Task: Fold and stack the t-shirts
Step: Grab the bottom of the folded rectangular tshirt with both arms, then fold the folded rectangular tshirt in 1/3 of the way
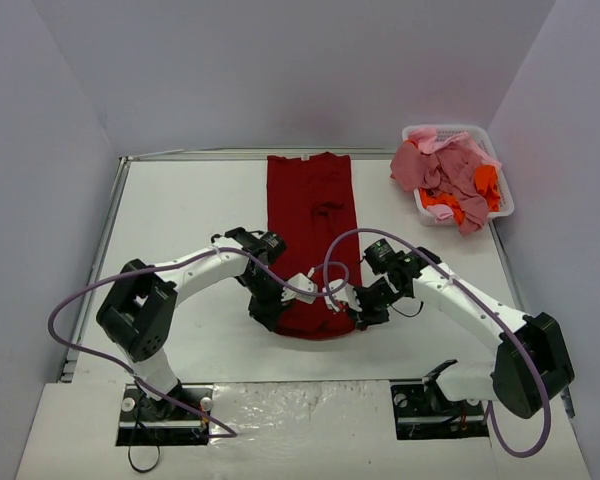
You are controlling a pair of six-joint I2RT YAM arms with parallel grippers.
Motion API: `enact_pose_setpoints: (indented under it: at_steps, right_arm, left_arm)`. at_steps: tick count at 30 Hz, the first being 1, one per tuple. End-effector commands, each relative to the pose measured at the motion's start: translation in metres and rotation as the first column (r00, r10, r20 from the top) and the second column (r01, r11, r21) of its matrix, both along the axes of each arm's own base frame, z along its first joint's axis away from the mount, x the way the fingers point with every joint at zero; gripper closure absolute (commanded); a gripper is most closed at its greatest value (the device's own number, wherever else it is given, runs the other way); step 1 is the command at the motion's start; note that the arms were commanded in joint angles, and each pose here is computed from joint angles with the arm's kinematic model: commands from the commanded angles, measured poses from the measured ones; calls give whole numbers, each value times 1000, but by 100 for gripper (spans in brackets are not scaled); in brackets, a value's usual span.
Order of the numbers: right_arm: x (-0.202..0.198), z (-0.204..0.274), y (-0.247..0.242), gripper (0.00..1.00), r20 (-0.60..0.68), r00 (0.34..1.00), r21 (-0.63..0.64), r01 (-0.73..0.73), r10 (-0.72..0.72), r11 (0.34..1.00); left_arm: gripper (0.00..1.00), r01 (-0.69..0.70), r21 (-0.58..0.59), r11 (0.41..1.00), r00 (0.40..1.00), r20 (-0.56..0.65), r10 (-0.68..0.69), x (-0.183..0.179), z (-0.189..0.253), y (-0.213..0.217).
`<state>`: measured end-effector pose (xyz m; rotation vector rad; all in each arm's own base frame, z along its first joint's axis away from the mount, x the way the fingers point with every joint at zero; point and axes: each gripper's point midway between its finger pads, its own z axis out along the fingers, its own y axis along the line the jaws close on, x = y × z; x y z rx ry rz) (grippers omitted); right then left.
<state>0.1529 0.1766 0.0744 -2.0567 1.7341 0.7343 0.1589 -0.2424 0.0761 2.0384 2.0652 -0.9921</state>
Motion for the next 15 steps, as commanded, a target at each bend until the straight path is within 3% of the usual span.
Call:
enact_pose_setpoints:
  at_steps: [1, 6, 15]
  right_arm:
    - [-21, 13, -4, 100, -86, 995, 11, -53, 54, 999]
    - [-21, 22, -5, 100, -93, 994, 4, -50, 50, 999]
    - [-9, 23, -6, 100, -78, 997, -15, -24, 23, 1000]
  left_arm:
    - [98, 77, -75, 994, 997, -18, -79, -15, 30, 1]
    - [98, 94, -88, 992, 995, -24, -97, -17, 33, 3]
    - [98, -11, -88, 996, 1000, 17, 12, 11, 34, 4]
